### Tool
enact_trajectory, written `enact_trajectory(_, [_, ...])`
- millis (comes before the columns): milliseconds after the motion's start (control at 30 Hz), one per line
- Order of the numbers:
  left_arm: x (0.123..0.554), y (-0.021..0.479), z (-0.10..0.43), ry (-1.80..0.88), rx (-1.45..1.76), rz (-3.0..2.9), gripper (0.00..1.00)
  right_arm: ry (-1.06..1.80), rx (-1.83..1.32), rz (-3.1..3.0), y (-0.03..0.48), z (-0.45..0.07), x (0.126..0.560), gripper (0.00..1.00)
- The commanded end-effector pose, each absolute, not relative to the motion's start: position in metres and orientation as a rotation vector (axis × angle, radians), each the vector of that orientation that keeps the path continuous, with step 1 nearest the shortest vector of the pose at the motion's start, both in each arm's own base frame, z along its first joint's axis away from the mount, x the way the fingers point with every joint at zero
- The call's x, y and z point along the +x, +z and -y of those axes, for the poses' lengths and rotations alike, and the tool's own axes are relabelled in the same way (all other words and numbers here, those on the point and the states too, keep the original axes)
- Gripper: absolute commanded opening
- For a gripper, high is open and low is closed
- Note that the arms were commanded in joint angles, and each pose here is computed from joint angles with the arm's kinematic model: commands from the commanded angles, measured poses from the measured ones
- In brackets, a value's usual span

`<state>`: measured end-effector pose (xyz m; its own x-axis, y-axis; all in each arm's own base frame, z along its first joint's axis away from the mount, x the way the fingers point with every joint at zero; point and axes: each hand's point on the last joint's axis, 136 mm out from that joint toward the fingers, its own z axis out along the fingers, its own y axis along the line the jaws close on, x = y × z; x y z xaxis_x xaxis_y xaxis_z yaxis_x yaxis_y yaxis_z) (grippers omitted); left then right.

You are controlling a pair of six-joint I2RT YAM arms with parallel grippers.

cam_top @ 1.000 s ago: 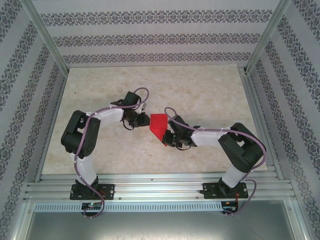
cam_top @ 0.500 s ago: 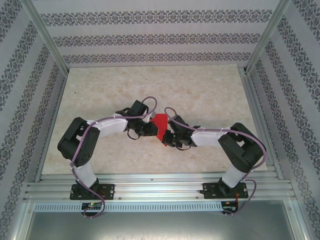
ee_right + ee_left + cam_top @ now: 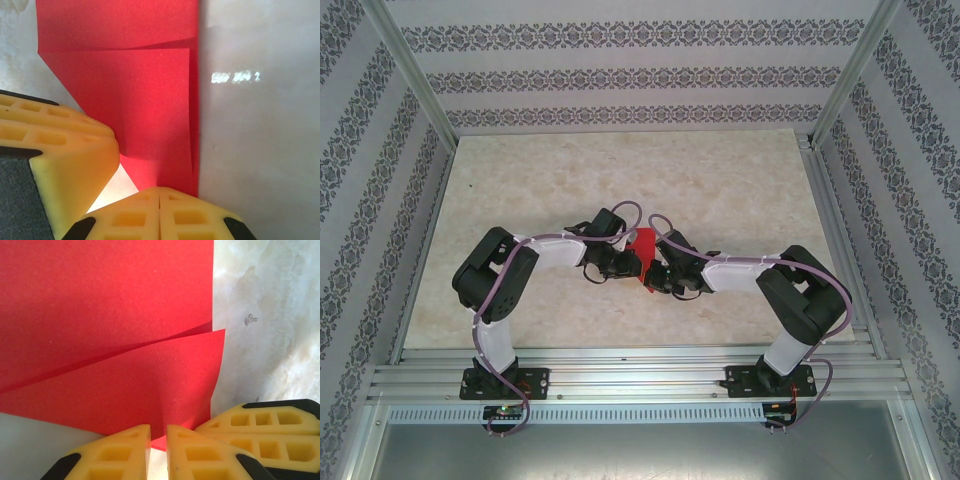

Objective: Fold a paper plane with a square sheet of paper (fold left side to right side)
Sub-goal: Third fold the triangle at the center of the table.

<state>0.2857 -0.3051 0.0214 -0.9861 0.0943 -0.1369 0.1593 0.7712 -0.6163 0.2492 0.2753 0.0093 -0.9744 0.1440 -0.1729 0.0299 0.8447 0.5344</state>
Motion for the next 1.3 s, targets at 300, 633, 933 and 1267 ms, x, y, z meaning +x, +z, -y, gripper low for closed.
enact_trajectory(300, [0.32, 0.021, 0.276, -0.773, 0.156, -2.841, 0.19, 0.494, 0.135, -3.071, -0.042, -0.232, 0.201, 0.07])
enact_trajectory(633, [0.348, 0.012, 0.224, -0.633, 0.056, -2.837, 0.19, 0.493, 0.132, -3.074, -0.044, -0.232, 0.2, 0.07])
enact_trajectory(933, [0.355, 0.064, 0.225, -0.773, 0.11, -2.7, 0.19, 0.513, 0.13, -3.068, -0.042, -0.236, 0.203, 0.07])
enact_trajectory(1267, [0.324, 0.067, 0.285, -0.965, 0.292, -2.686, 0.19, 0.563, 0.143, -3.044, -0.037, -0.242, 0.21, 0.07])
